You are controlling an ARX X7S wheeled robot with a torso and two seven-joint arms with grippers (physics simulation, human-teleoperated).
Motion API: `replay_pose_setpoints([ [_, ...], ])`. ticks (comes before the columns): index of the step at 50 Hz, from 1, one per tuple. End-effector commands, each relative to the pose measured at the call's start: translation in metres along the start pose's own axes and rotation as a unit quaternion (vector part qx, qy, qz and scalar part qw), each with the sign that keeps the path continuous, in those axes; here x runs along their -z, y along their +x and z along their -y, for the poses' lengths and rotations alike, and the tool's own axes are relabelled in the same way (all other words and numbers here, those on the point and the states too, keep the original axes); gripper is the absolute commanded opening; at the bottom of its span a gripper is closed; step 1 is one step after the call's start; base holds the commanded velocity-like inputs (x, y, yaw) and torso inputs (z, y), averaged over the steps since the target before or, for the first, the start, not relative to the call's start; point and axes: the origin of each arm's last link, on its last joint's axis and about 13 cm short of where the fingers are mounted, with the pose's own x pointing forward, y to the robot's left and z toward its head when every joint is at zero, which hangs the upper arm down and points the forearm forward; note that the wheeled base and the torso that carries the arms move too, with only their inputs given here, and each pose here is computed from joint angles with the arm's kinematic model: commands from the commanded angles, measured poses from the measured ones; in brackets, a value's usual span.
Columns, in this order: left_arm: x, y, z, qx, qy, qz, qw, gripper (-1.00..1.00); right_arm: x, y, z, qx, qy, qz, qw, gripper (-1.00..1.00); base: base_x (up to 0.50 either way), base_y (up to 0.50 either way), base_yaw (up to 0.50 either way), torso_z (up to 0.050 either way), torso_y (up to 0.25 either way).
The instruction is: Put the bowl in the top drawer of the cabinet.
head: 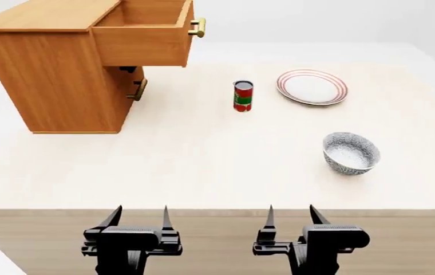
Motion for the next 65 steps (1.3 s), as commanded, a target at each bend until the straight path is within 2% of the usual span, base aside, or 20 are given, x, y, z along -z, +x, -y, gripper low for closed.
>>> replay_pose_setpoints([
  [1,0.000,0.001,0.000,0.001,-0.001,-0.003,1.000,1.00,0.001,0.001,0.000,-0.001,0.003,-0.004,1.000,1.00,0.00,0.40,0.00,0.000,0.000],
  [27,-0.002,0.000,-0.001,0.002,-0.004,-0.001,1.000,1.00,-0.001,0.000,0.000,0.000,0.003,0.001,1.000,1.00,0.00,0.42,0.00,0.000,0.000],
  [31,-0.005,-0.002,-0.001,0.006,0.000,0.002,1.000,1.00,-0.005,0.001,-0.001,0.003,-0.010,0.005,1.000,1.00,0.00,0.14,0.00,0.000,0.000],
  [35,-0.012,-0.002,-0.001,0.011,0.003,0.005,1.000,1.00,-0.012,0.000,0.001,0.009,-0.014,0.004,1.000,1.00,0.00,0.00,0.00,0.000,0.000],
  [40,-0.034,-0.001,-0.003,0.015,-0.007,0.021,1.000,1.00,-0.035,-0.004,0.002,0.005,-0.009,0.011,1.000,1.00,0.00,0.00,0.00,0.000,0.000],
  [45,-0.070,-0.015,-0.010,0.010,-0.023,0.046,0.999,1.00,-0.068,-0.010,0.002,0.000,-0.012,0.018,1.000,1.00,0.00,0.00,0.00,0.000,0.000],
  [49,-0.100,-0.024,-0.013,0.027,-0.028,0.072,0.997,1.00,-0.098,-0.006,0.003,-0.011,-0.010,0.034,0.999,1.00,0.00,0.00,0.00,0.000,0.000],
  [57,-0.168,-0.018,-0.022,0.073,-0.072,0.113,0.988,1.00,-0.172,-0.012,0.011,-0.046,-0.022,0.071,0.996,1.00,0.00,0.00,0.00,0.000,0.000],
  [61,-0.225,-0.003,-0.029,0.116,-0.081,0.176,0.974,1.00,-0.234,-0.022,0.027,-0.059,-0.044,0.106,0.992,1.00,0.00,0.00,0.00,0.000,0.000],
  [63,-0.244,0.005,-0.032,0.119,-0.081,0.193,0.971,1.00,-0.255,-0.020,0.038,-0.018,-0.045,0.125,0.991,1.00,0.00,0.00,0.00,0.000,0.000],
  [64,-0.267,0.024,-0.039,0.104,-0.069,0.186,0.975,1.00,-0.283,-0.011,0.053,-0.002,-0.080,0.118,0.990,1.00,0.30,0.00,0.00,0.000,0.000],
  [65,-0.292,0.045,-0.045,0.096,-0.061,0.180,0.977,1.00,-0.309,-0.002,0.060,-0.053,-0.108,0.097,0.988,1.00,0.30,0.00,0.00,0.000,0.000],
])
